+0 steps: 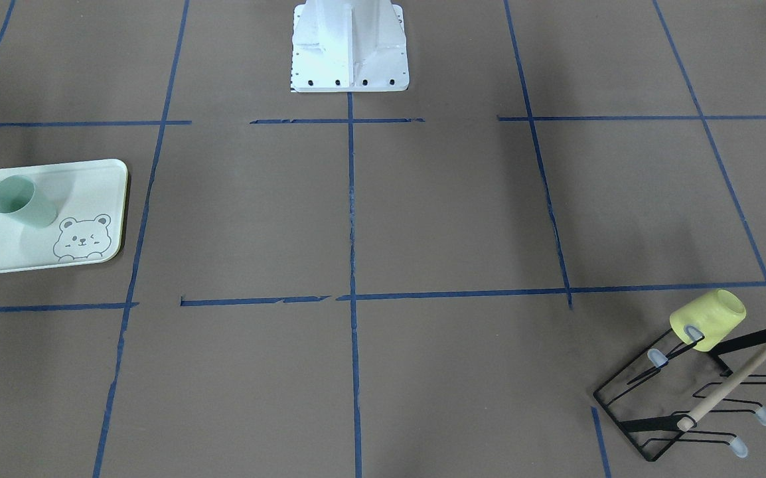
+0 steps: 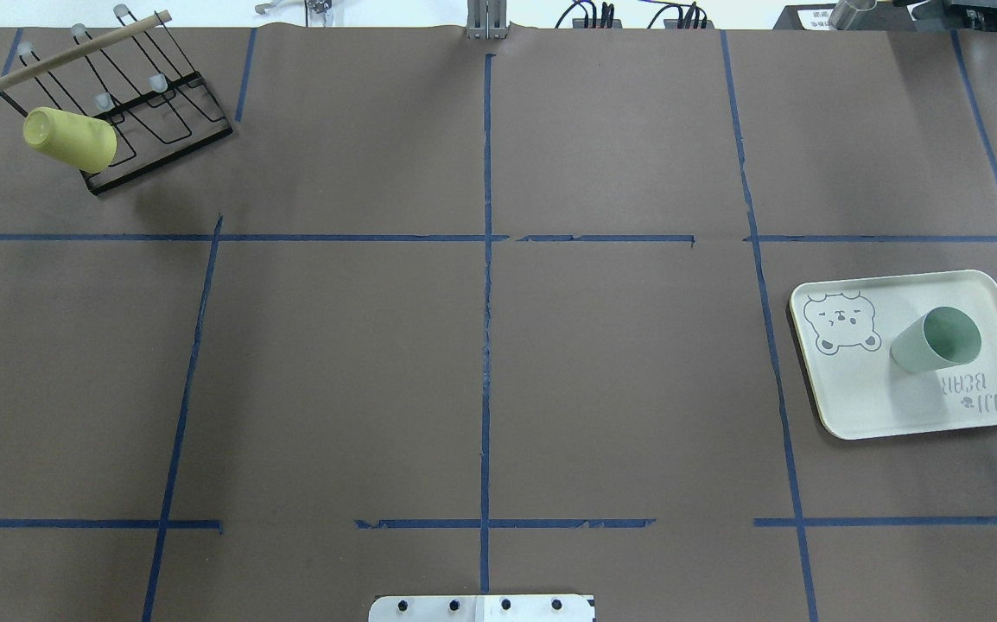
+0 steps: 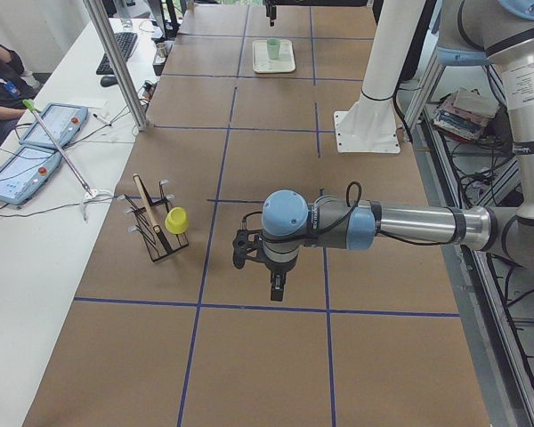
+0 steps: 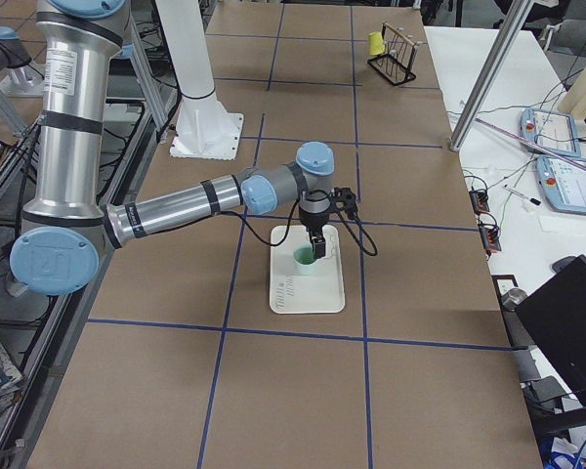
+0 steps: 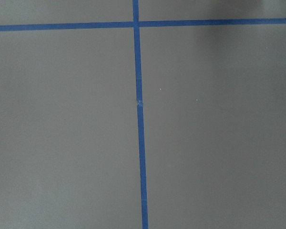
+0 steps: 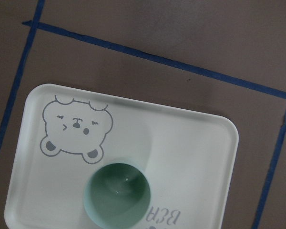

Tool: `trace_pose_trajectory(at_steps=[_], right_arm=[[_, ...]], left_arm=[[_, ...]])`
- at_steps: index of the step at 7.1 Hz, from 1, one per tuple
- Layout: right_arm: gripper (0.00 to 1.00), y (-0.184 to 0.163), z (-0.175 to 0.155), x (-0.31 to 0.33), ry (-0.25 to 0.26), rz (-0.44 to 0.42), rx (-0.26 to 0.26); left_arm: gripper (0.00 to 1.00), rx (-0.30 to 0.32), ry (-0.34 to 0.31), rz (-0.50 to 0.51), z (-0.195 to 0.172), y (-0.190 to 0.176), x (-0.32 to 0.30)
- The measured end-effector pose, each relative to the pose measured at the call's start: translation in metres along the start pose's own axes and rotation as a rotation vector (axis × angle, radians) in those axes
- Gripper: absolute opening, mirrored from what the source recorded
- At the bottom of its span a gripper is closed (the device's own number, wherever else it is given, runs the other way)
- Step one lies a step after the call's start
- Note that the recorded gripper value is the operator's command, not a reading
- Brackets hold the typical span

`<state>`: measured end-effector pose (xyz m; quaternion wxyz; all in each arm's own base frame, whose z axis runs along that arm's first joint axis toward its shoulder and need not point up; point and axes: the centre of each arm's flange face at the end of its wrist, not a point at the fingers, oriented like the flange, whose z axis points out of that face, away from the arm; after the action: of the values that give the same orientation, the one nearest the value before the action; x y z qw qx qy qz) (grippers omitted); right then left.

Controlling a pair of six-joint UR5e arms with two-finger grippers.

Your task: Left arm grabs green cup and hands to right arm on tray

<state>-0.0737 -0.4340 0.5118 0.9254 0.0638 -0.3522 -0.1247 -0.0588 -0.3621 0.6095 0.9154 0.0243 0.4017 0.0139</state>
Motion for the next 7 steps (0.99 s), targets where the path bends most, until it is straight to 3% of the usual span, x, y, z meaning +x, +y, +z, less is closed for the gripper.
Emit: trace_pose_trajectory(at_steps=[3,5,7], right_arm=[[1.00,0.042,-0.042,0.092,-0.006,-0.042,-0.048],[1.00,0.093,-0.038,0.131,-0.023,0.038,-0.080],[1.00,0.103,-0.035,0.136,-0.067,0.136,-0.075]], left_arm=[[1.00,-0.012,-0.049,0.014,0.004,0.004,-0.009],[1.00,-0.013,-0.055,0.020,0.002,0.010,-0.008],[1.00,-0.010,-0.056,0.024,0.000,0.012,-0.006]])
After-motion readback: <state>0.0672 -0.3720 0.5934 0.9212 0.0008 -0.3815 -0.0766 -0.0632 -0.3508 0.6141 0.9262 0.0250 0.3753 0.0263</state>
